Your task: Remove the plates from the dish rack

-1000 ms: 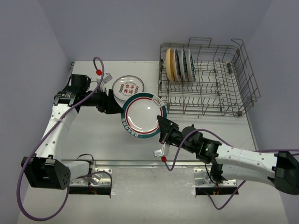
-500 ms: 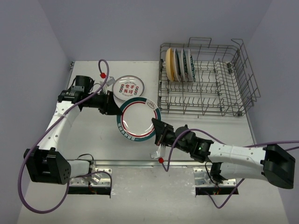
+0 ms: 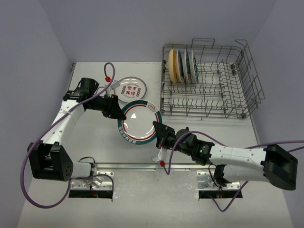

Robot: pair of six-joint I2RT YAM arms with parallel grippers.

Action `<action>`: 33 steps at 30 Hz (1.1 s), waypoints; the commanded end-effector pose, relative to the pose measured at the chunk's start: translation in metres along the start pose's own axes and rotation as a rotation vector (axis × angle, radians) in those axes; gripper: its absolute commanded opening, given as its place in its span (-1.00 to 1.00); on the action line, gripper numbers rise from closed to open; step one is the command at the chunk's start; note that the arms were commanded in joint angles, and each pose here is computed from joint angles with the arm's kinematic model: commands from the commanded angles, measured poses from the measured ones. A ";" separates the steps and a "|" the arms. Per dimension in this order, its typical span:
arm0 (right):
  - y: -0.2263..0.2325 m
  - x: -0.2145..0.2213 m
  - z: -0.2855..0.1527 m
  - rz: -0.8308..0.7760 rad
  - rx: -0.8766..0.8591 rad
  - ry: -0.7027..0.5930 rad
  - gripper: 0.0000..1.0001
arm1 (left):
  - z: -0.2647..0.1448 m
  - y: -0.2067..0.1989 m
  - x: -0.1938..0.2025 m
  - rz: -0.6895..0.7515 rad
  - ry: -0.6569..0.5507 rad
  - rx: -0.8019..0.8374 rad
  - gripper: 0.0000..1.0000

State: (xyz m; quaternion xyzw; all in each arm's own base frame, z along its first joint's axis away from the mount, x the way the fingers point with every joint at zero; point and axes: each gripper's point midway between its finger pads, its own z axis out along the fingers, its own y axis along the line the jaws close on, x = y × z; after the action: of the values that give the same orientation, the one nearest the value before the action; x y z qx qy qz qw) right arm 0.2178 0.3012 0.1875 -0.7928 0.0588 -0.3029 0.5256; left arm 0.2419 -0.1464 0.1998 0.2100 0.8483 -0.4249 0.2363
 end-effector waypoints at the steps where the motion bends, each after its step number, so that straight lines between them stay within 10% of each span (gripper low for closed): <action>1: -0.069 0.027 -0.009 0.037 0.229 0.081 -1.00 | 0.003 -0.002 -0.001 0.033 -0.008 0.029 -0.49; 6: -0.067 0.028 -0.009 0.051 0.224 0.088 -0.77 | 0.003 -0.002 -0.004 0.033 -0.017 0.023 -1.00; 9: -0.062 0.032 -0.010 0.078 0.204 0.106 0.11 | 0.001 0.001 -0.013 0.024 -0.049 0.022 -1.00; 14: -0.056 0.045 -0.015 0.209 0.157 0.152 0.96 | -0.023 0.020 -0.054 -0.064 -0.181 0.010 -1.00; 22: -0.035 0.070 -0.022 0.468 0.071 0.243 0.98 | -0.070 0.092 -0.148 -0.245 -0.455 -0.151 -1.00; 33: -0.044 0.117 -0.028 1.107 -0.016 0.389 0.98 | -0.029 0.189 -0.168 -0.442 -0.476 -0.193 -1.00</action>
State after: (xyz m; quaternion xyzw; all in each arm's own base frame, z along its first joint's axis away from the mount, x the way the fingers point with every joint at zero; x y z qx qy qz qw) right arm 0.2791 0.2616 0.2581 -0.6722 0.4293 -0.2046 0.5675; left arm 0.4463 -0.0440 0.1969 -0.0891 0.8443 -0.4108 0.3325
